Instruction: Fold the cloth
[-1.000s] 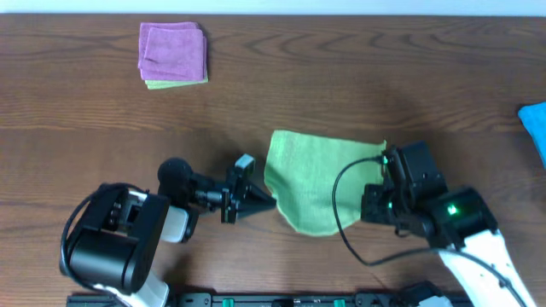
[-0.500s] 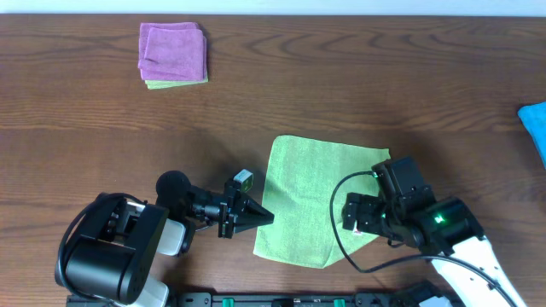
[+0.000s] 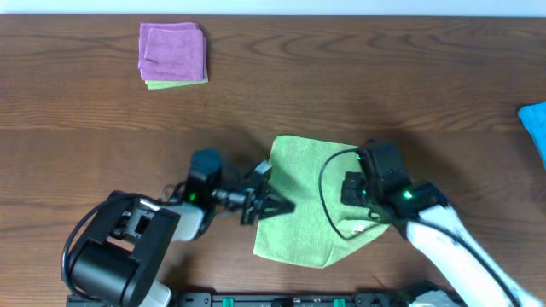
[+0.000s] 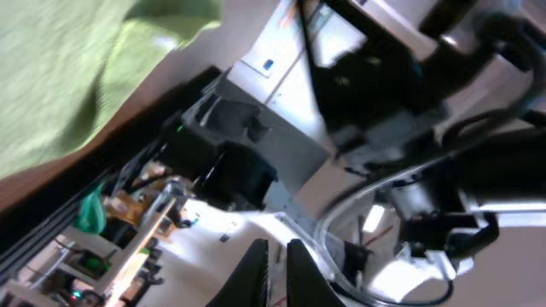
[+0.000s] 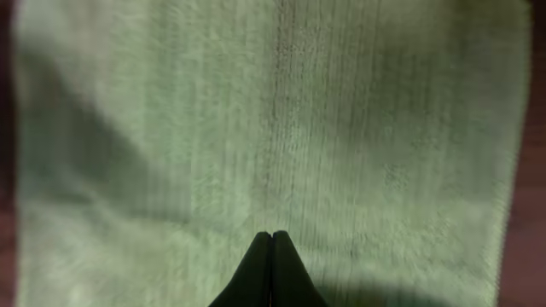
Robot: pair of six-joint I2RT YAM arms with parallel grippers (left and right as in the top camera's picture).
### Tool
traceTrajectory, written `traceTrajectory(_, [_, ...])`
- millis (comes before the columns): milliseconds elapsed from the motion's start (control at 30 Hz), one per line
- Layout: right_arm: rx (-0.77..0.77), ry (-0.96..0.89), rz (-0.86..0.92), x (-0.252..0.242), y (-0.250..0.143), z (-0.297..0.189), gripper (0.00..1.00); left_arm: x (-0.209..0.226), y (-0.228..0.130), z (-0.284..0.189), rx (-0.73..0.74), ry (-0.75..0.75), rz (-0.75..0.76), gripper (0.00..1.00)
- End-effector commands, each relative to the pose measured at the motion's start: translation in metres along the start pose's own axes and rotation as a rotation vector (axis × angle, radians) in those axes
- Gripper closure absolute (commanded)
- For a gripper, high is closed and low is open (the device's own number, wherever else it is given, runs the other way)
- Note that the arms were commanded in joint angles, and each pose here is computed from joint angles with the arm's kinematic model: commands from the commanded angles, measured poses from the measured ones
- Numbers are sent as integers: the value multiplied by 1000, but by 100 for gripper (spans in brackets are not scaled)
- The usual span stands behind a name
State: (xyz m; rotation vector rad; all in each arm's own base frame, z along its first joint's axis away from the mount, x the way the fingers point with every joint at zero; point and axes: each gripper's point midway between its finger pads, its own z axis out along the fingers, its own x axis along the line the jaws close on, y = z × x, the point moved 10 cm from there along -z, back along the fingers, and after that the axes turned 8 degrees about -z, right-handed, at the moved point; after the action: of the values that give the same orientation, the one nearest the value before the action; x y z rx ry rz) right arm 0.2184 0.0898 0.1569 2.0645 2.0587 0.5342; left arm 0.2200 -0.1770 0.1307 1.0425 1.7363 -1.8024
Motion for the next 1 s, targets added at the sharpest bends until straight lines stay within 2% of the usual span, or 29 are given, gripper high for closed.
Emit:
traceTrajectory(0, [56,-20,-15,-7,1,21,99,-29,11,6,-21,-2,182,91])
traceTrajectory(267, [68,-3,49,-39,17,45,99,-40,64,17,-69,52,230,90])
traceTrajectory(400, [58,-6,65,-50,20,46,99,-26,95,15,-174,75,287,94])
traceTrajectory(500, [57,-12,72,-54,21,46,99,-20,104,9,-243,101,386,91])
traceTrajectory(600, [58,-11,83,-57,22,47,99,-13,109,5,-320,160,421,94])
traceTrajectory(733, [63,-2,77,-56,22,50,99,-5,109,1,-374,268,426,94])
traceTrajectory(833, [77,3,77,-56,20,53,99,-18,101,-3,-406,363,463,93])
traceTrajectory(967, [105,20,73,-55,18,60,99,-48,79,-16,-551,676,527,94])
